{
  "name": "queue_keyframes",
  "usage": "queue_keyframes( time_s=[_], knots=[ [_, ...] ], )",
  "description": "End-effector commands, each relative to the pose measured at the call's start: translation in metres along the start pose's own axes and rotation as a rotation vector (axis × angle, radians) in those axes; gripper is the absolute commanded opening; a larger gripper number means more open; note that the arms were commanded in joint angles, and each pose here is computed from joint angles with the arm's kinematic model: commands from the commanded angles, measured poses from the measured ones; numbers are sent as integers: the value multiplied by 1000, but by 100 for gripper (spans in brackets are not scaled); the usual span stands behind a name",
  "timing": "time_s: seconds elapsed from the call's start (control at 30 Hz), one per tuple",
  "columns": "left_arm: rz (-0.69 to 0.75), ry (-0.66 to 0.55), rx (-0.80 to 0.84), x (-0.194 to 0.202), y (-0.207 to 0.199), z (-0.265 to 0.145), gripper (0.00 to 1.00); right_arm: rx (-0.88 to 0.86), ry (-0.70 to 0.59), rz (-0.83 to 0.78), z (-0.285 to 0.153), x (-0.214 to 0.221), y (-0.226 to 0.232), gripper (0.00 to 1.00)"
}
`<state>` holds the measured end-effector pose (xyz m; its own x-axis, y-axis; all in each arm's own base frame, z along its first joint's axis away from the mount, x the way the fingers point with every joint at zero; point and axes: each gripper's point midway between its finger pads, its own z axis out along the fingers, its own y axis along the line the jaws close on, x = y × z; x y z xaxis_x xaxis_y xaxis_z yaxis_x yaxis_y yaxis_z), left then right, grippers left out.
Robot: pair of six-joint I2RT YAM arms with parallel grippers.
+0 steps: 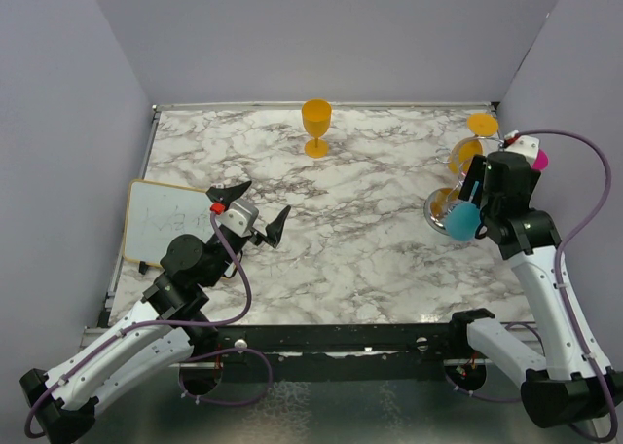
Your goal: Take the wine glass off the wine glass rack
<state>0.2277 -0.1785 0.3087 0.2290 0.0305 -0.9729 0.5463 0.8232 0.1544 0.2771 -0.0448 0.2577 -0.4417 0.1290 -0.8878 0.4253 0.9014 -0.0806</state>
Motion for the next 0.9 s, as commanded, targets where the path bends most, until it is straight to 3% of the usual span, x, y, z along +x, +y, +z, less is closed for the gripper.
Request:
queue_keyframes(
  time_s=[0.0,0.87],
  knots=[
    [6,-19,-8,-4,1,1,100,-31,-32,31,-17,-16,-4,72],
    [15,-3,-10,1,1,2,100,-40,-1,10,-46,-9,-21,67]
  ],
)
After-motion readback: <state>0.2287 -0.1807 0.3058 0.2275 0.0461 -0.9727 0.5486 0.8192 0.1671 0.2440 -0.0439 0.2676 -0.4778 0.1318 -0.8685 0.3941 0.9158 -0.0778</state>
